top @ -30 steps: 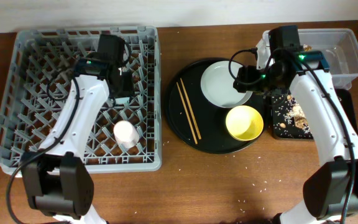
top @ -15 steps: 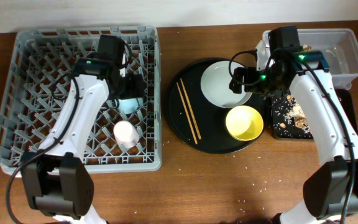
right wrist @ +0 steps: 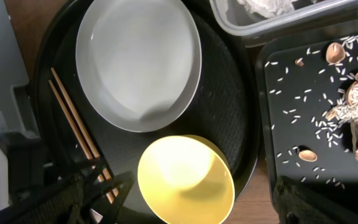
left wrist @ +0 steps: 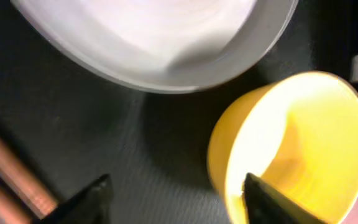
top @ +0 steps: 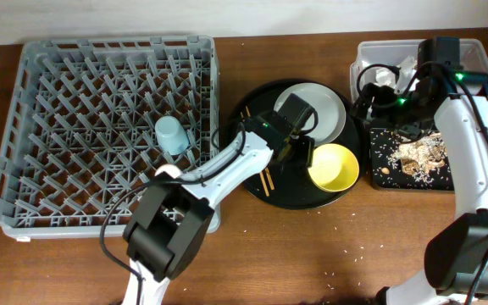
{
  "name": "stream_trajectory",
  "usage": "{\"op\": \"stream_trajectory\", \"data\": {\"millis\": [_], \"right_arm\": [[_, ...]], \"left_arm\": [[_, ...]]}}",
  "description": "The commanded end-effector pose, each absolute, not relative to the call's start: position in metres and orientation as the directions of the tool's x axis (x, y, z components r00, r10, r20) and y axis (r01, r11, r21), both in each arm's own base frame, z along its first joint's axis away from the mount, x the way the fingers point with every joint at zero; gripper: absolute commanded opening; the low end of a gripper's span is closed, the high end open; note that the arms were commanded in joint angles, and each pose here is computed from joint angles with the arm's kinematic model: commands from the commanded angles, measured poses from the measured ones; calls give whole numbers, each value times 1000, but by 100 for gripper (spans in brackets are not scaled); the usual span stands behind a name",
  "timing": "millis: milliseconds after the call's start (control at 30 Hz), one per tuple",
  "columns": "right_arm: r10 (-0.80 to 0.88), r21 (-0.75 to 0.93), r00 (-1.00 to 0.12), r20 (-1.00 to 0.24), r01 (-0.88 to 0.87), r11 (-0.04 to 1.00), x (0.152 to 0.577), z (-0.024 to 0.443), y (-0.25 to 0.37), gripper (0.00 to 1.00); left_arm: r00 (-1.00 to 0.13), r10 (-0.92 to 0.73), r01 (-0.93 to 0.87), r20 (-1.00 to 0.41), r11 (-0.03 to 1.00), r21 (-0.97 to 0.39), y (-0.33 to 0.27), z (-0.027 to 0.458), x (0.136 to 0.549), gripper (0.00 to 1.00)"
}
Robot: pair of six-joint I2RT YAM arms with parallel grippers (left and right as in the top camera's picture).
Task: Sort waste into correct bins and load items into the dishwasher rack
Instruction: 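Move the right arm aside and grasp the yellow bowl with the left gripper, then place the yellow bowl upright at the back of the dish rack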
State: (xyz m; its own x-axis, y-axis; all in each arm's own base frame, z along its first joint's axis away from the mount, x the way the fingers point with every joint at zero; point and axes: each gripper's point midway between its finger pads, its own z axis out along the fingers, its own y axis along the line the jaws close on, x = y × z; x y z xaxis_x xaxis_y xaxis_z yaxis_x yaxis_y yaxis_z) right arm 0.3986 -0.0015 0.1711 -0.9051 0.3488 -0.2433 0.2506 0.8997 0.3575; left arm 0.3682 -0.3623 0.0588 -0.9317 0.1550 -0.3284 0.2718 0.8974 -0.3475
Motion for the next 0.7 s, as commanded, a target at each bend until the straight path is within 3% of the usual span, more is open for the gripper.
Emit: {"op": "stream_trajectory", "data": {"millis": [0,67,300,367,433,533,667], "right_arm": [[354,351,-893,-277,249,903,397,184,-4,98],[354,351,-893,-277,248,903,398,184,-4,98],[354,351,-893,-278,248,903,398,184,-4,99],[354,351,-893,-278,248,903,398,184,-4,98],[354,351,-893,-278,248,903,398,184,-4,99],[354,351,-893,-278,248,903,398,184,-4,98],[354,351,-893,-278,248,903,398,184,-4,99]], "left_arm": [[-938,172,288,-301,871,-399,-384,45,360,59],[-935,206,313,-290,865,-393,-397,31,348,57],[-932,196,309,-306,871,-383,-395,33,353,1],[-934,177,289,-311,886,-363,-378,55,367,1],[-906,171,284,-388,924,-256,-338,99,397,1],[-797,32,-8,-603,998,64,-216,181,458,1],[-580,28,-368,-814,882,293,-96,243,514,1]]}}
